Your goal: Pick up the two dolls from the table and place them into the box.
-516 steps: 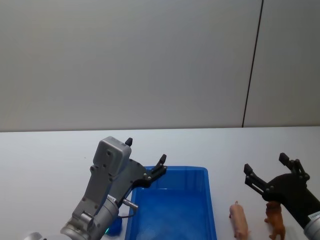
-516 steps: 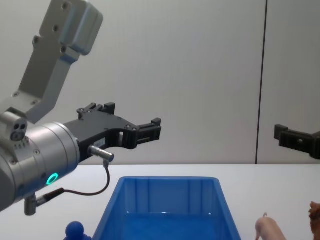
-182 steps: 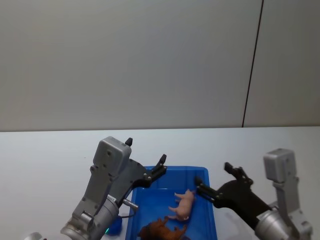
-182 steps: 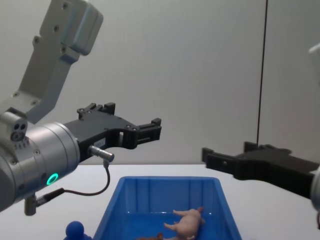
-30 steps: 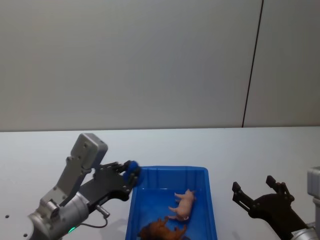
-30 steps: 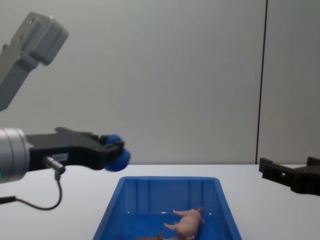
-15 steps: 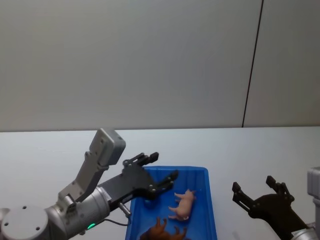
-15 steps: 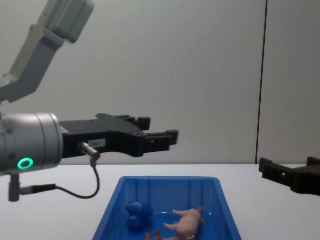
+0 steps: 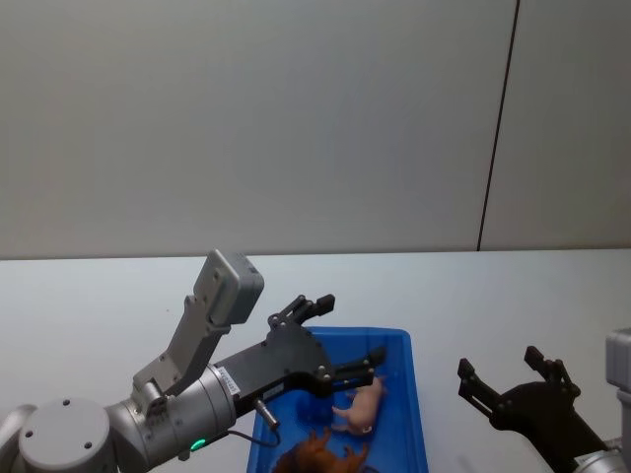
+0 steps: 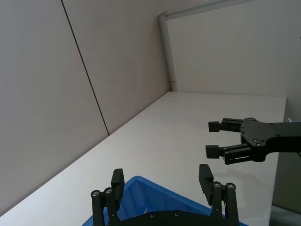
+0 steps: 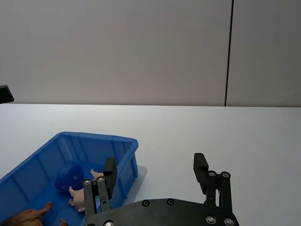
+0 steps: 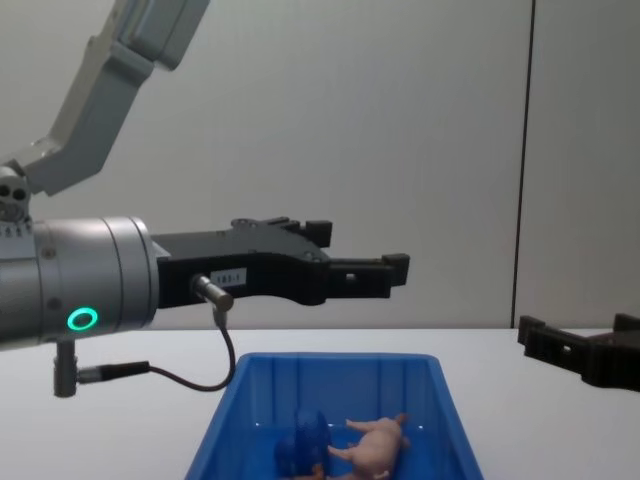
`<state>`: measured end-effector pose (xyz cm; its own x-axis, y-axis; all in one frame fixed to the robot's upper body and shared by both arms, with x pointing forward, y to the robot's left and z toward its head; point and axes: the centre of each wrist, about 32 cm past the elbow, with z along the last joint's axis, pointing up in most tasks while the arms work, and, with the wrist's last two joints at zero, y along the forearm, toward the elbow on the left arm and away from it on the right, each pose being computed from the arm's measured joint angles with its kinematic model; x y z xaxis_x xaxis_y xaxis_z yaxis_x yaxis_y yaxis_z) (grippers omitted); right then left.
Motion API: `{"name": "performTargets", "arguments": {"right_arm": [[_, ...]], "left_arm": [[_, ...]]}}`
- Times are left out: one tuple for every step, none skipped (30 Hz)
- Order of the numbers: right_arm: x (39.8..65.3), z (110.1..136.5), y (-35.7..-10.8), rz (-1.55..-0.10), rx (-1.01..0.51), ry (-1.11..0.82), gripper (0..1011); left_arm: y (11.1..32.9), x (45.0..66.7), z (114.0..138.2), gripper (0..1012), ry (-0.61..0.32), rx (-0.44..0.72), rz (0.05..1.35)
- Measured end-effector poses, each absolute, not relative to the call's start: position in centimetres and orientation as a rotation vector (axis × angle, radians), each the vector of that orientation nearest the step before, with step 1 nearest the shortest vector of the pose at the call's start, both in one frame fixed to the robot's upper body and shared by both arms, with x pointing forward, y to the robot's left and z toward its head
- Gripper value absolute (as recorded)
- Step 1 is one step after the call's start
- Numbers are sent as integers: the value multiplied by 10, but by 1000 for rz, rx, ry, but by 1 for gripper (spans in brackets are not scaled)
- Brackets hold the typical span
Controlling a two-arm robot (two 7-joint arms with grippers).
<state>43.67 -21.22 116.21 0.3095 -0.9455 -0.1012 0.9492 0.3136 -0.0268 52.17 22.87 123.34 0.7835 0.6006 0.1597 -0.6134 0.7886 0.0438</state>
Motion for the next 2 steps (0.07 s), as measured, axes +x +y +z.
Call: {"name": "performTargets", "arguments": {"right_arm": [[437, 1162, -212, -1252, 40, 105, 1001], [437, 1162, -212, -1252, 40, 105, 1001]], "left_arm": [[228, 522, 1233, 1002, -140, 94, 654], [228, 522, 1234, 1002, -140, 93, 652]]}}
